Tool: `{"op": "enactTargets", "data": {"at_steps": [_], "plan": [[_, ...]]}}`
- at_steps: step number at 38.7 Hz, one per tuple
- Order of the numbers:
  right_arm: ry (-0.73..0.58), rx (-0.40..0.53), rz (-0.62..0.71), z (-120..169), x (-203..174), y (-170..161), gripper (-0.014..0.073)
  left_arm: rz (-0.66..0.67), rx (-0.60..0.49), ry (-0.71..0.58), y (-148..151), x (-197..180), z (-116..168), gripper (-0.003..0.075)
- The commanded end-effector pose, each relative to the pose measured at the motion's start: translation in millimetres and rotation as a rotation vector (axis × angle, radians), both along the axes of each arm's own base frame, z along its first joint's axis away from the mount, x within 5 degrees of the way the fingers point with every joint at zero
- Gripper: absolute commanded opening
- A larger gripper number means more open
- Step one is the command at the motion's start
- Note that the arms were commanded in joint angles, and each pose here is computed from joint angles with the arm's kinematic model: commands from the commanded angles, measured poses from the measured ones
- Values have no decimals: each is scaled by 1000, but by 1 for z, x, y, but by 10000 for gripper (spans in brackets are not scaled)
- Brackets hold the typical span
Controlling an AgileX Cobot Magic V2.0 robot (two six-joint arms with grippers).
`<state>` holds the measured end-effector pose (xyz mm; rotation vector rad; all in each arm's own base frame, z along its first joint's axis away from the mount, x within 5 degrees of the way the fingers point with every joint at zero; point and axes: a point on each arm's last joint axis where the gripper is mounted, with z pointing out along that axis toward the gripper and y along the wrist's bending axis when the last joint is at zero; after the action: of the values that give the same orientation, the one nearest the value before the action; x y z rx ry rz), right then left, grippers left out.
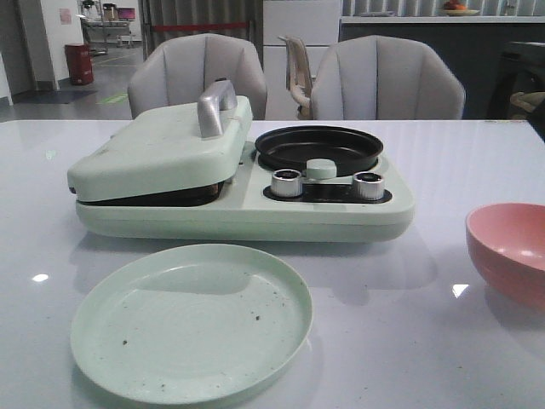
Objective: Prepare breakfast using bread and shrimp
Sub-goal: 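Withdraw the left gripper from the closed lid, then grasp the pink bowl rim with the right gripper and lift it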
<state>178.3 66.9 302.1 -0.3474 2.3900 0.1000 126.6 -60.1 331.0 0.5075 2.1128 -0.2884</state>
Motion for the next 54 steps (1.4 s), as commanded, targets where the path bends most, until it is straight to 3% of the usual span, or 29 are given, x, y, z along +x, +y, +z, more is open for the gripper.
{"op": "enactTargets", "data": {"at_steps": [1,7,13,30,42,49,54], "plan": [[-44,3,-100,16,21,-15,431,15,-54,-84,0,2,15,101],[63,-31,-350,4,53,-64,431,15,-54,-84,0,2,15,101],[133,-46,-449,-14,71,-90,431,15,-56,-83,-1,2,15,101],[262,-57,-456,-68,125,-100,431,16,-59,-86,-1,2,15,101],[325,-33,-463,-94,143,-99,427,16,-60,-87,-1,2,15,101],[332,-39,-456,-94,142,-99,197,16,-60,-87,-1,2,15,101],[333,-52,-437,-94,142,-99,123,16,-60,-87,-1,2,15,101]]}}
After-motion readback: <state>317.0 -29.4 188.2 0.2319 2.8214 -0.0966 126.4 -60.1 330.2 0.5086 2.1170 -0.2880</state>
